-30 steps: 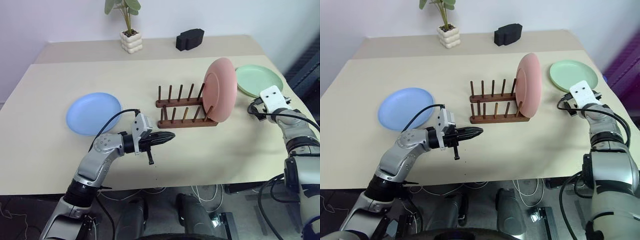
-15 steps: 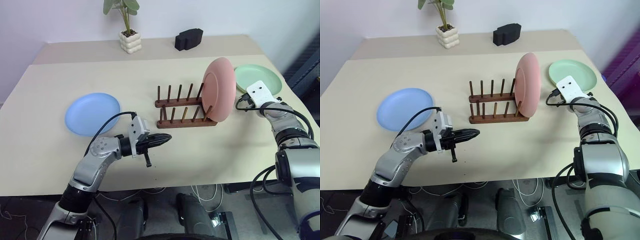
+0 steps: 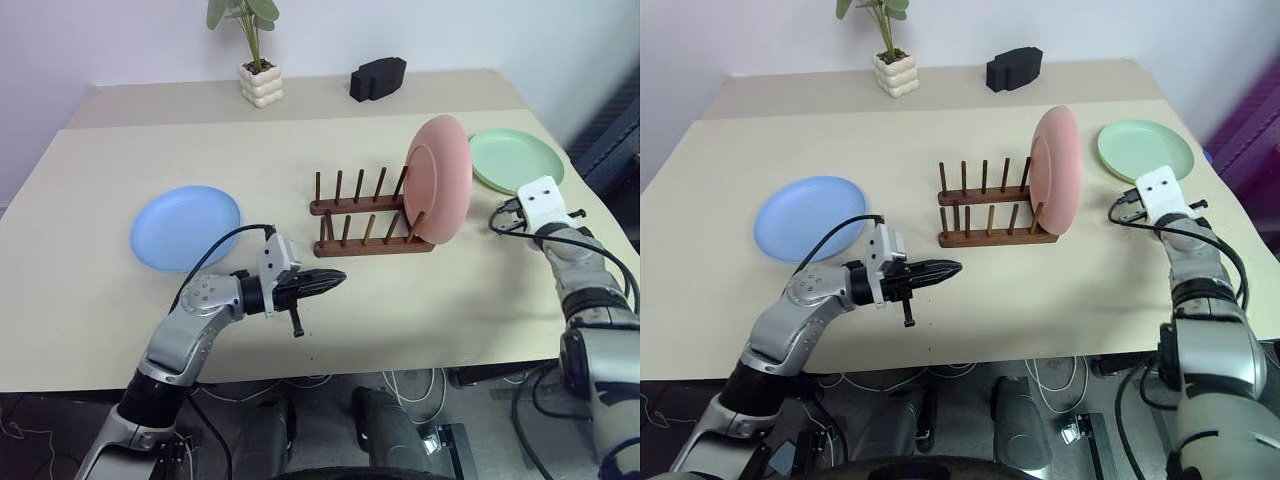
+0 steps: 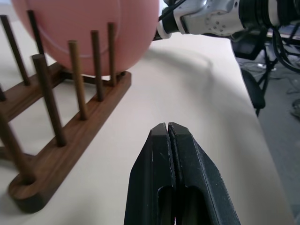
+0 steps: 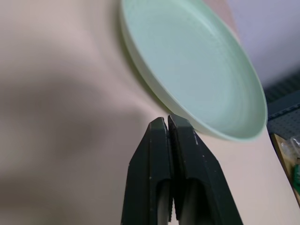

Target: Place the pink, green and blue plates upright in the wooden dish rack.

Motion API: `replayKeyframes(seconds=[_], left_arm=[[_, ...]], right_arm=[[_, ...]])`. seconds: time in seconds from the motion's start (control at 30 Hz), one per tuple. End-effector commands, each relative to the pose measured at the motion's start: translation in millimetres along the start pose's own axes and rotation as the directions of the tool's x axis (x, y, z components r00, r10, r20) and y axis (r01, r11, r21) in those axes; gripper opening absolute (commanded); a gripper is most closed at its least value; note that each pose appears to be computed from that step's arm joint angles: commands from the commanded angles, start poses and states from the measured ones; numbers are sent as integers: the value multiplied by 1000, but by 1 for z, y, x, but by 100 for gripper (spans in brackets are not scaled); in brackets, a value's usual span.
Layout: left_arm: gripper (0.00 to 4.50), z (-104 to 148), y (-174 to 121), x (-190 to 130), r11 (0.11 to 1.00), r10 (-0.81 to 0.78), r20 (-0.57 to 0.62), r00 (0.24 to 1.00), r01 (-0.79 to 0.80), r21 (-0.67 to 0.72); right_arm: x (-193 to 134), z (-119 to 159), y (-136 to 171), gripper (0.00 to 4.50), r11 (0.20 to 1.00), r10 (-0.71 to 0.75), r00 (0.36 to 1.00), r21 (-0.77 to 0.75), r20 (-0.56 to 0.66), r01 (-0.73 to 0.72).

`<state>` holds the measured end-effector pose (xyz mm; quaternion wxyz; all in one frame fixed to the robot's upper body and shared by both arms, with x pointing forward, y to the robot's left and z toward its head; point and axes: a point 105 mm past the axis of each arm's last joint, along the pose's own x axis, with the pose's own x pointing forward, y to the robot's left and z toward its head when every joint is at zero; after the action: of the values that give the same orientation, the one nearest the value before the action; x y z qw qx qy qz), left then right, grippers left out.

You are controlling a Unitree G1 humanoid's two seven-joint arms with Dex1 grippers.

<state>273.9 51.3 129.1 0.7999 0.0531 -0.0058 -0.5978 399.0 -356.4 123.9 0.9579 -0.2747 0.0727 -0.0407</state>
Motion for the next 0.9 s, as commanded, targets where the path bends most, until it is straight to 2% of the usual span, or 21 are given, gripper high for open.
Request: replayKeyframes(seconds=[0.03, 0.1, 0.2, 0.37, 0.43, 0.47, 0.73, 0.9], left_arm=[[0, 8, -2, 5, 999, -39, 36, 999, 39, 11], [0, 7, -3, 8, 998, -60, 37, 998, 60, 8], [0, 7, -3, 11, 997, -71, 38, 997, 71, 9], [0, 7, -2, 11, 997, -70, 43, 997, 70, 10], [0, 7, -1, 10, 998, -60, 42, 997, 59, 9], [0, 6, -1, 9, 999, -53, 40, 998, 53, 9], [0, 6, 3, 2, 1000, 0, 38, 999, 0, 14], [0, 6, 4, 1, 1000, 11, 36, 999, -12, 17]], right_arm=[[-10, 21, -13, 6, 999, -8, 992, 40, 125, 4], [-17, 18, -4, 6, 999, 41, 990, 22, 133, -44], [-23, 22, -1, 88, 995, 49, 985, 80, 163, -62], [-27, 26, -1, 317, 992, 45, 985, 107, 165, -64], [-25, 28, 0, 423, 992, 49, 986, 105, 162, -66], [-23, 29, 0, 443, 993, 50, 986, 100, 159, -67], [-2, 35, -9, 443, 993, -61, 992, 108, 113, 49], [3, 54, 2, 443, 999, -40, 980, 18, 193, 37]])
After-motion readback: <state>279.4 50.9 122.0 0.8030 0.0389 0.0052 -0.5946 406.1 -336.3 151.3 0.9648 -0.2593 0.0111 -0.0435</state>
